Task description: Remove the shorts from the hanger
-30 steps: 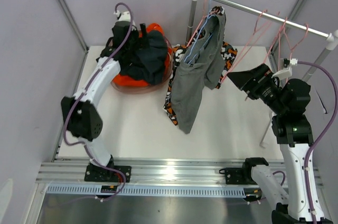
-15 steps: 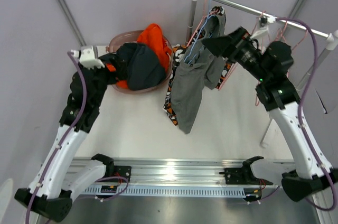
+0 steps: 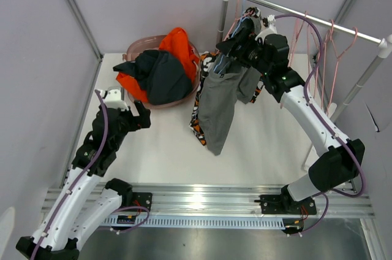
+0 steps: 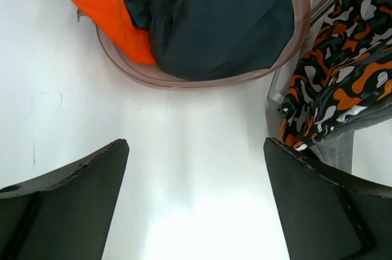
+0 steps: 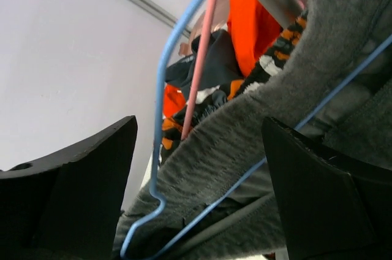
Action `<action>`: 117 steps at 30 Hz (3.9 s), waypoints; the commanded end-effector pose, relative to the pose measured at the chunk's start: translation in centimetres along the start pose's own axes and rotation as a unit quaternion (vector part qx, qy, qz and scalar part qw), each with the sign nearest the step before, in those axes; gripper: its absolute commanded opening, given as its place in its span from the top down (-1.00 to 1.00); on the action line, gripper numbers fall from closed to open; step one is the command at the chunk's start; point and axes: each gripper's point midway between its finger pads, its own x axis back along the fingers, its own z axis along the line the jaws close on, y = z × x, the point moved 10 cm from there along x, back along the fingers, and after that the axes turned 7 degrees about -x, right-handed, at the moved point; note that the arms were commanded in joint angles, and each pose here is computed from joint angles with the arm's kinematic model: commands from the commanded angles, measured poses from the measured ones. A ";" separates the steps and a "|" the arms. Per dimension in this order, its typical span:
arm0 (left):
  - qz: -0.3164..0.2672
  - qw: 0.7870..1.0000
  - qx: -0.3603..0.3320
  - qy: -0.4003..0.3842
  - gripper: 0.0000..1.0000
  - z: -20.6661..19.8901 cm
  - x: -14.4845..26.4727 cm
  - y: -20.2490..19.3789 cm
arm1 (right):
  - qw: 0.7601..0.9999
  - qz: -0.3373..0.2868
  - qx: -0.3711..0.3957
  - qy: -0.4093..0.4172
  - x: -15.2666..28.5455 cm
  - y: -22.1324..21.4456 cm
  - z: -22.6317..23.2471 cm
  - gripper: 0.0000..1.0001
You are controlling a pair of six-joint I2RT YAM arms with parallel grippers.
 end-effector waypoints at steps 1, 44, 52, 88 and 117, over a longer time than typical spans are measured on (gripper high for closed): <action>-0.007 1.000 0.001 0.001 -0.97 0.0 0.3 -0.2 | 0.997 -0.061 0.021 0.047 0.2 2.2 3.1 -0.74; -0.157 0.895 -0.073 -0.410 -0.98 -18.4 2.4 11.0 | 0.986 -0.132 0.002 0.097 12.7 4.1 9.2 1.00; -0.168 0.874 -0.077 -0.449 -0.99 -21.2 1.7 7.8 | 0.982 -0.099 -0.040 0.154 16.4 4.5 12.1 1.00; -0.215 0.915 -0.078 -0.333 -0.98 -35.6 -20.2 8.0 | 0.949 0.021 -0.130 0.287 25.0 4.0 18.4 1.00; 0.125 0.944 -0.066 -0.299 0.17 -35.5 -27.3 -10.2 | 0.974 0.012 -0.083 0.209 22.9 2.3 15.0 1.00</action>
